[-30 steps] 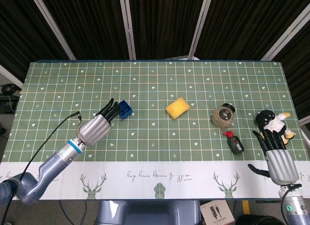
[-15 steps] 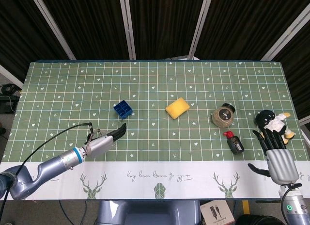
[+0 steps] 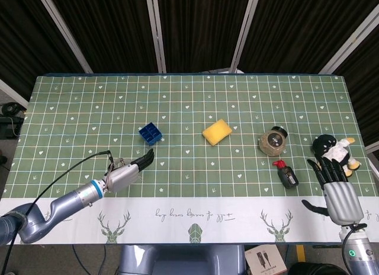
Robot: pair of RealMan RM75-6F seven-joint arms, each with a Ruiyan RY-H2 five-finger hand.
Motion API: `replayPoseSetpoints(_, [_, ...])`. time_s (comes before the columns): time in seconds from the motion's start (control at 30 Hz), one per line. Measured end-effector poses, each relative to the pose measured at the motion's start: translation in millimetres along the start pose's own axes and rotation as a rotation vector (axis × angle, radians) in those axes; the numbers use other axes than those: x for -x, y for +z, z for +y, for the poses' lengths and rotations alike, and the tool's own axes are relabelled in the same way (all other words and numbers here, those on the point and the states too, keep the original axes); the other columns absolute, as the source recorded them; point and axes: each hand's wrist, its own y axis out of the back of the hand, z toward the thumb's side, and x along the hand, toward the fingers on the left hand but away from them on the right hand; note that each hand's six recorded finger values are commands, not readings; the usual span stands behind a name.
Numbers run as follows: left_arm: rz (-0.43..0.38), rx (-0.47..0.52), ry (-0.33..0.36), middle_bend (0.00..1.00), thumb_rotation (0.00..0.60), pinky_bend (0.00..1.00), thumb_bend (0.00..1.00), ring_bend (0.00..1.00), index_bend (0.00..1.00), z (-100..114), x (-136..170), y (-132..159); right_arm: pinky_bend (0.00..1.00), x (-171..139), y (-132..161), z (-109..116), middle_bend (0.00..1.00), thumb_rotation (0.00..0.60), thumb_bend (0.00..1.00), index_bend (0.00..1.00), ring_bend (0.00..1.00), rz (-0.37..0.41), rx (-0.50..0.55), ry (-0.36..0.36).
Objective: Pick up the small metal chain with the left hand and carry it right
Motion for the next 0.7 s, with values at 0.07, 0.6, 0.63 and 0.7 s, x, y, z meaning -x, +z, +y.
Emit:
replayPoseSetpoints(0.07, [-0.003, 0.006, 0.005, 0.03, 0.6, 0.0, 0.5, 0.0, 0.67, 2, -5, 5, 0.0, 0, -1, 1, 0.0, 0.6, 0.07, 0.1, 0.0, -0.001, 0.002, -0.002])
replayPoseSetpoints(0.6, [-0.012, 0.04, 0.014, 0.03, 0.6, 0.0, 0.5, 0.0, 0.67, 12, -20, 21, 0.0, -1, -2, 4, 0.0, 0.6, 0.07, 0.1, 0.0, -0.001, 0.012, -0.007])
replayPoseSetpoints(0.63, [-0.011, 0.042, 0.014, 0.03, 0.6, 0.0, 0.5, 0.0, 0.67, 12, -21, 21, 0.0, -1, -2, 4, 0.0, 0.6, 0.07, 0.1, 0.0, 0.0, 0.012, -0.007])
replayPoseSetpoints(0.7, [-0.009, 0.046, 0.013, 0.03, 0.6, 0.0, 0.5, 0.0, 0.67, 13, -23, 22, 0.0, -2, -2, 4, 0.0, 0.6, 0.07, 0.1, 0.0, 0.0, 0.011, -0.008])
